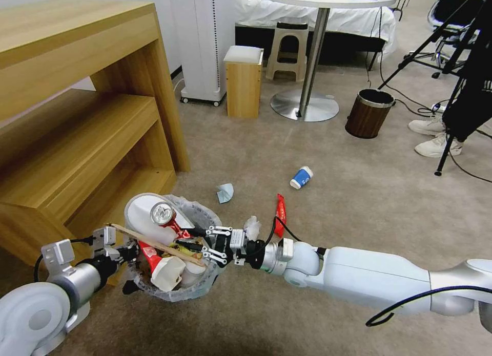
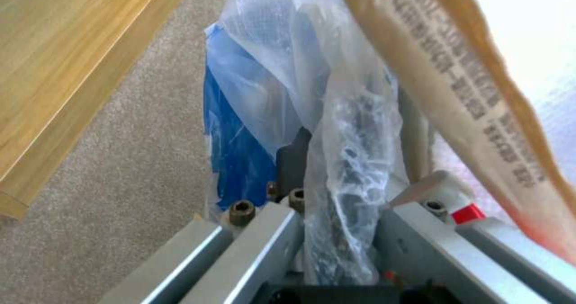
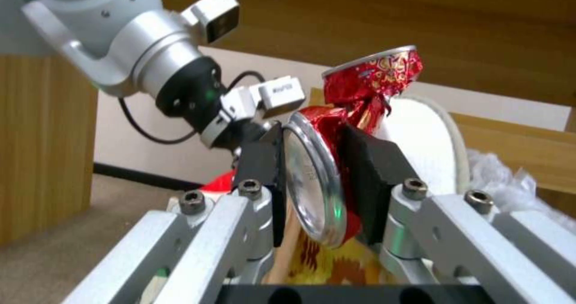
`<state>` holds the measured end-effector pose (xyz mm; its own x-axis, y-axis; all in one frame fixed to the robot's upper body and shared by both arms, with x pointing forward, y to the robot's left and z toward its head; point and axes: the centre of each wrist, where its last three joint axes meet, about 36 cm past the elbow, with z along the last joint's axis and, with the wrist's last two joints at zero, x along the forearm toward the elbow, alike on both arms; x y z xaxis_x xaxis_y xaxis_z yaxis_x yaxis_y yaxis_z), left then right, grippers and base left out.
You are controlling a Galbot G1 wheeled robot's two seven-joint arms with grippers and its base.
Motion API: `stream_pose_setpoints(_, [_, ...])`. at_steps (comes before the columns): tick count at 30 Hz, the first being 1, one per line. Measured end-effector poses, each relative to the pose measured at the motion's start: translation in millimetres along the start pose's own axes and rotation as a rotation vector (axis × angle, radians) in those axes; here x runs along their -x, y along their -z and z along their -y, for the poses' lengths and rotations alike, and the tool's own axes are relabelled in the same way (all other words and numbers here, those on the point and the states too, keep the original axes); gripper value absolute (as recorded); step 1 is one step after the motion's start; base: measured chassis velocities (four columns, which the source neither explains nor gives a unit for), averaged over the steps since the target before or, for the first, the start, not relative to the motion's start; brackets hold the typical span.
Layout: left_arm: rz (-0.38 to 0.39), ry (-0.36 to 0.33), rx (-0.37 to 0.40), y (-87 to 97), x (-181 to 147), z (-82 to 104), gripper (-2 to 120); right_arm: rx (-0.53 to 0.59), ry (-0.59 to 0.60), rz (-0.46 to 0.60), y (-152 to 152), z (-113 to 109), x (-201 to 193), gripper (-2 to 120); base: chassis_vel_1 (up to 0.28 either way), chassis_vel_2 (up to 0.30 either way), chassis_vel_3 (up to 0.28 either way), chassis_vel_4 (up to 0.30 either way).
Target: Pick up the trash bin and place the garbage on the floor into it.
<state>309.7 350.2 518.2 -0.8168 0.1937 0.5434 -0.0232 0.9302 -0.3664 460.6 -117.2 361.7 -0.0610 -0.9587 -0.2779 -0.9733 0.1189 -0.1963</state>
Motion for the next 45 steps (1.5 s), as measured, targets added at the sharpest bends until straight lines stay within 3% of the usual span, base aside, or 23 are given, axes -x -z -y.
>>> stream_pose_setpoints(14, [0.012, -0.007, 0.008, 0.7, -11.8, 8.6, 0, -0.004, 0.036, -0.025, -16.2, -6.9, -1.4, 24, 0.0, 0.0, 0.0, 0.0])
stream_pose_setpoints(16, [0.012, -0.007, 0.008, 0.2, -12.8, 9.5, 0, -0.007, 0.036, -0.026, -16.3, -7.0, -1.4, 35, 0.0, 0.0, 0.0, 0.0])
stream_pose_setpoints(18, [0.012, -0.008, 0.008, 0.0, -13.1, 9.9, 0, -0.006, 0.036, -0.027, -16.5, -7.2, -1.7, 37, 0.0, 0.0, 0.0, 0.0])
stream_pose_setpoints(20, [0.012, -0.01, 0.006, -0.6, -14.1, 11.0, 0, -0.008, 0.04, -0.032, -16.2, -7.5, -2.6, 48, 0.0, 0.0, 0.0, 0.0])
stream_pose_setpoints(22, [0.012, -0.01, 0.006, -0.7, -14.4, 11.3, 0, -0.009, 0.04, -0.033, -16.0, -7.2, -2.5, 52, 0.0, 0.0, 0.0, 0.0])
stream_pose_setpoints(24, [0.009, -0.012, 0.007, -1.8, -16.2, 12.7, 0, -0.012, 0.043, -0.038, -16.3, -5.6, -2.5, 64, 0.0, 0.0, 0.0, 0.0])
stream_pose_setpoints(28, [0.006, -0.012, 0.006, -3.1, -17.2, 13.2, 0, -0.011, 0.043, -0.038, -14.9, -4.8, -1.4, 72, 0.0, 0.0, 0.0, 0.0])
stream_pose_setpoints(31, [-0.003, -0.01, 0.001, -5.5, -16.1, 11.6, 0, -0.004, 0.051, -0.025, -9.0, -7.0, 5.3, 95, 0.0, 0.0, 0.0, 0.0])
stream_pose_setpoints(45, [-0.018, 0.011, -0.032, -11.1, -10.9, 4.0, 0, -0.011, 0.008, 0.016, 10.6, -5.8, 16.9, 100, 0.0, 0.0, 0.0, 0.0])
